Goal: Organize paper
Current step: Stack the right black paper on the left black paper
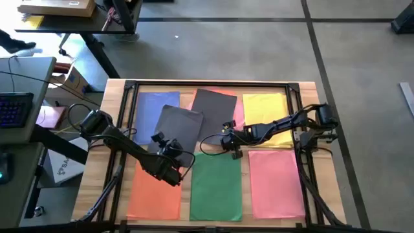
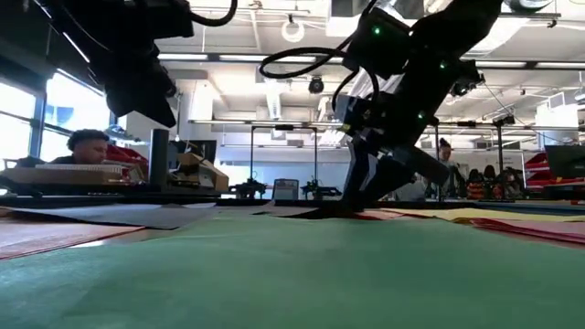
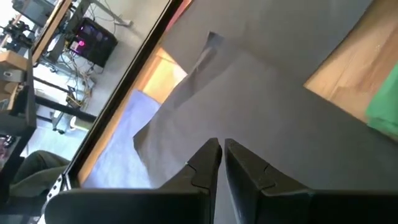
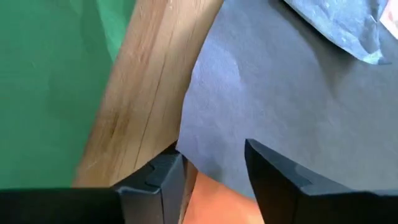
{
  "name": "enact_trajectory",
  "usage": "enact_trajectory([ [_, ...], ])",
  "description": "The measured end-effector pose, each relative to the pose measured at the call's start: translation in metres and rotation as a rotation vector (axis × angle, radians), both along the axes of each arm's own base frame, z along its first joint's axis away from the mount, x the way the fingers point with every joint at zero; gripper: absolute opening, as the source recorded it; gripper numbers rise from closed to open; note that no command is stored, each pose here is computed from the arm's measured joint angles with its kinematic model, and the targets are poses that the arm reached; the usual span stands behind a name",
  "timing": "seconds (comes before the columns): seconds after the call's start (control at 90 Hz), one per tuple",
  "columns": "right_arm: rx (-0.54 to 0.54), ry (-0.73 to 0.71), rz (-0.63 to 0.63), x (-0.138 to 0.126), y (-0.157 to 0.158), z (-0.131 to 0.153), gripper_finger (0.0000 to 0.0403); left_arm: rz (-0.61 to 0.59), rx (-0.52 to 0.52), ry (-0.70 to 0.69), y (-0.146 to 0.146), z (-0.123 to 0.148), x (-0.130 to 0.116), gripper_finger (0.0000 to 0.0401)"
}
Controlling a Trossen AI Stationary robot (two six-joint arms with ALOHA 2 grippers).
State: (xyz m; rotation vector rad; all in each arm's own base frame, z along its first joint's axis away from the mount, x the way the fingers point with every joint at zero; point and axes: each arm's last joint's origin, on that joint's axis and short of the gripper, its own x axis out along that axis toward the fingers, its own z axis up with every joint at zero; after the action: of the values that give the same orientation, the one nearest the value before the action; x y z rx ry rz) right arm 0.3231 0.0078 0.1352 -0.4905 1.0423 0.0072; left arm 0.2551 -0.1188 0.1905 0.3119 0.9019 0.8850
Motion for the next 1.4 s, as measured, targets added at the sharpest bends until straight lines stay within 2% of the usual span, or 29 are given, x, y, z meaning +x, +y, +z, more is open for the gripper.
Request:
enact_trajectory([
  [0.1,0.011,-0.018,-0.008,0.001,0.000,0.001,0.0144,-0.002,0.000,0.000,0.000,0.000,0.000,0.0014],
  [0.2,0.020,-0.048,-0.021,0.003,0.000,0.002,0.0124,-0.002,-0.006,-0.009,-0.001,0.000,0.001,0.0015],
  [0.278,0.025,-0.062,-0.028,0.004,0.000,0.003,0.0094,-0.003,-0.015,-0.027,-0.001,-0.001,0.002,0.0015],
  [0.389,-0.003,-0.064,-0.045,0.004,0.000,0.003,0.0027,-0.021,-0.023,-0.038,-0.003,-0.001,0.005,0.0015],
  [0.456,-0.034,-0.057,-0.060,0.003,0.000,0.004,0.0008,-0.044,-0.025,-0.051,-0.005,-0.001,0.009,0.0015],
  [0.589,-0.105,-0.053,-0.114,-0.003,0.003,0.012,0.0002,-0.097,-0.043,-0.085,-0.007,-0.002,0.021,0.0018],
  [0.711,-0.088,-0.062,-0.157,-0.013,0.007,0.027,0.0000,-0.143,-0.067,-0.096,-0.003,-0.001,0.035,0.0037],
  [0.978,-0.061,-0.193,-0.285,-0.032,0.016,0.066,0.0000,-0.309,-0.112,-0.114,0.013,0.007,0.071,0.0129],
  [1.144,-0.020,-0.260,-0.266,-0.040,0.030,0.082,0.0000,-0.404,-0.139,-0.140,0.030,0.007,0.093,0.0181],
  [1.256,-0.024,-0.289,-0.256,-0.044,0.042,0.086,0.0000,-0.452,-0.154,-0.156,0.039,-0.004,0.109,0.0194],
  [1.4,-0.030,-0.292,-0.249,-0.048,0.057,0.085,0.0000,-0.464,-0.109,-0.134,0.048,-0.026,0.123,0.0195],
])
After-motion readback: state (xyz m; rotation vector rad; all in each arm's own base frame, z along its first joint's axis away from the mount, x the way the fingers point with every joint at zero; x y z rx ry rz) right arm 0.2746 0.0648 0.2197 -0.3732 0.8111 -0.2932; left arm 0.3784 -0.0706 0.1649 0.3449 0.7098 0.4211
